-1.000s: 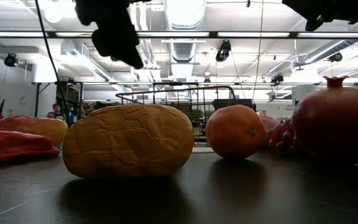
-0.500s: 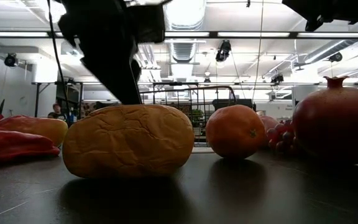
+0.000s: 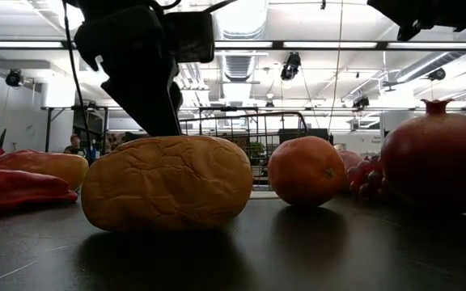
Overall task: Build produce basket
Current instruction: Put the yellow mango into the silver basket
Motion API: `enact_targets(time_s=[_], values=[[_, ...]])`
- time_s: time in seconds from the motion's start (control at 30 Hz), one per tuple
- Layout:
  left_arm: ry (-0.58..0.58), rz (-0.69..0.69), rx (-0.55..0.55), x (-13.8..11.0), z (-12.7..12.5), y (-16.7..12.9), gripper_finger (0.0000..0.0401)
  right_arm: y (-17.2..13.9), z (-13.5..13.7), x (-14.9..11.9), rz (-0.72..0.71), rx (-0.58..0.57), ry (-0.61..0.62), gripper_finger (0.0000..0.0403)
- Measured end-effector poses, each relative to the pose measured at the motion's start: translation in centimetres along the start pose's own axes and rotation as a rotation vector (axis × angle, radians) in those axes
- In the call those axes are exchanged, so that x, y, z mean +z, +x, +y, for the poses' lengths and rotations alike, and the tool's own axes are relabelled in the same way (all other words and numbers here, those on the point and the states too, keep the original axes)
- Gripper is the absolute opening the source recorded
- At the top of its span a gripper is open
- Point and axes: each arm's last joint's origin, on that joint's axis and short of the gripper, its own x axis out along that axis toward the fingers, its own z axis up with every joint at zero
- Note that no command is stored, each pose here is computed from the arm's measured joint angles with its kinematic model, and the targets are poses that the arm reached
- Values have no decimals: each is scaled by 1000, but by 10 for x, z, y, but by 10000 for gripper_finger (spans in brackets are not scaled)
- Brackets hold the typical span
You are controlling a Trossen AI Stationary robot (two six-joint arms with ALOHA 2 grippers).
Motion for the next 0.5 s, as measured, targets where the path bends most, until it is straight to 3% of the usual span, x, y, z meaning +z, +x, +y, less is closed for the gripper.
enact_targets(time_s=[0.3, 0.5], values=[[-69, -103, -51, -11, 3, 13, 245, 0, 0, 0, 2, 1, 0, 31], [-68, -100, -54, -11, 3, 11, 205, 0, 0, 0, 3, 1, -1, 31]])
